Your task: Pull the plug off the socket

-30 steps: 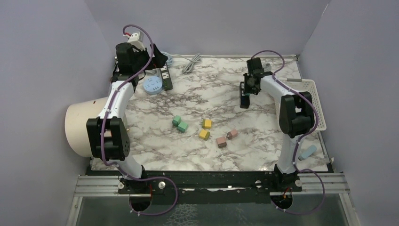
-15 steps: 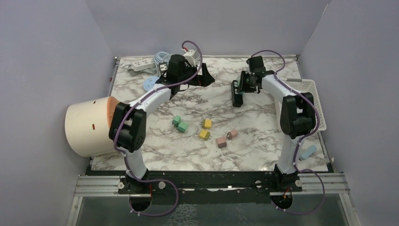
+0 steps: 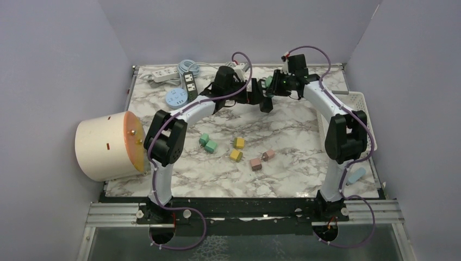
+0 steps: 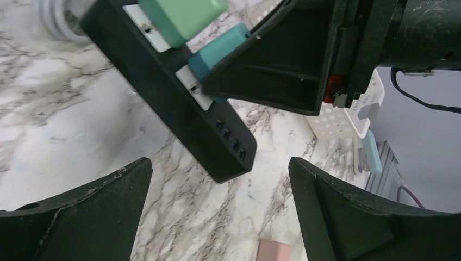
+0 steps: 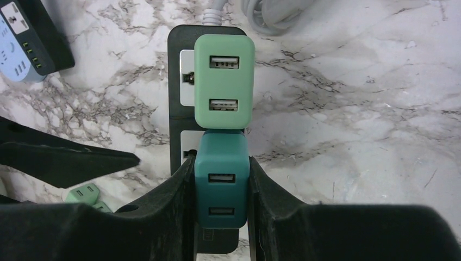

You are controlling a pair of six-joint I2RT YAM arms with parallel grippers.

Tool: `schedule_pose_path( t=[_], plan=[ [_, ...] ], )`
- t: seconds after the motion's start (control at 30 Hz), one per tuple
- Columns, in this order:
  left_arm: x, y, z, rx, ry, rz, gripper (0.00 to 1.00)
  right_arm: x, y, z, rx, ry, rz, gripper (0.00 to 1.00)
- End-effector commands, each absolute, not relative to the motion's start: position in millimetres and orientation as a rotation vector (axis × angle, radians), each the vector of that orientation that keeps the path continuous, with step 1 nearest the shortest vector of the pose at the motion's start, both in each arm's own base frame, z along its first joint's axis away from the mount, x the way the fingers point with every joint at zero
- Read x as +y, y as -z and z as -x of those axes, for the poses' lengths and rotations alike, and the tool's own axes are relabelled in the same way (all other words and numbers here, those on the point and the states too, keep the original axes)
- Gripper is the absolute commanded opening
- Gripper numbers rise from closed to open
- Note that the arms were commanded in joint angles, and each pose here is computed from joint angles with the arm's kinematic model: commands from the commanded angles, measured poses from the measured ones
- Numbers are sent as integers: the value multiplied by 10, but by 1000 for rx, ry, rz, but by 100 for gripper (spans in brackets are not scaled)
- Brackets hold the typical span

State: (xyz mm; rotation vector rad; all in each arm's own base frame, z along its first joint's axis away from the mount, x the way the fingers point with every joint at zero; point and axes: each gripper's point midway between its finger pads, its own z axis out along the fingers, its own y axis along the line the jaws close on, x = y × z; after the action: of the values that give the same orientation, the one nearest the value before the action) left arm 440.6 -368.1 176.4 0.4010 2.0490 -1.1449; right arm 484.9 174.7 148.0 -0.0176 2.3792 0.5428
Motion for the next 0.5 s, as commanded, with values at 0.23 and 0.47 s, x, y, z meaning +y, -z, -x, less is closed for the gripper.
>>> schedule_pose_path(
  t=[0.23,0.47],
  plan=[
    [-4006,-1532,-4330,2106,1164,-406,99,1923,-2156,-4874,2219,-637,84,1],
    [-4058,-1451,-4341,2123,1175,-378,94,1987,-2324,-4821,2184,-697,90,1]
  ],
)
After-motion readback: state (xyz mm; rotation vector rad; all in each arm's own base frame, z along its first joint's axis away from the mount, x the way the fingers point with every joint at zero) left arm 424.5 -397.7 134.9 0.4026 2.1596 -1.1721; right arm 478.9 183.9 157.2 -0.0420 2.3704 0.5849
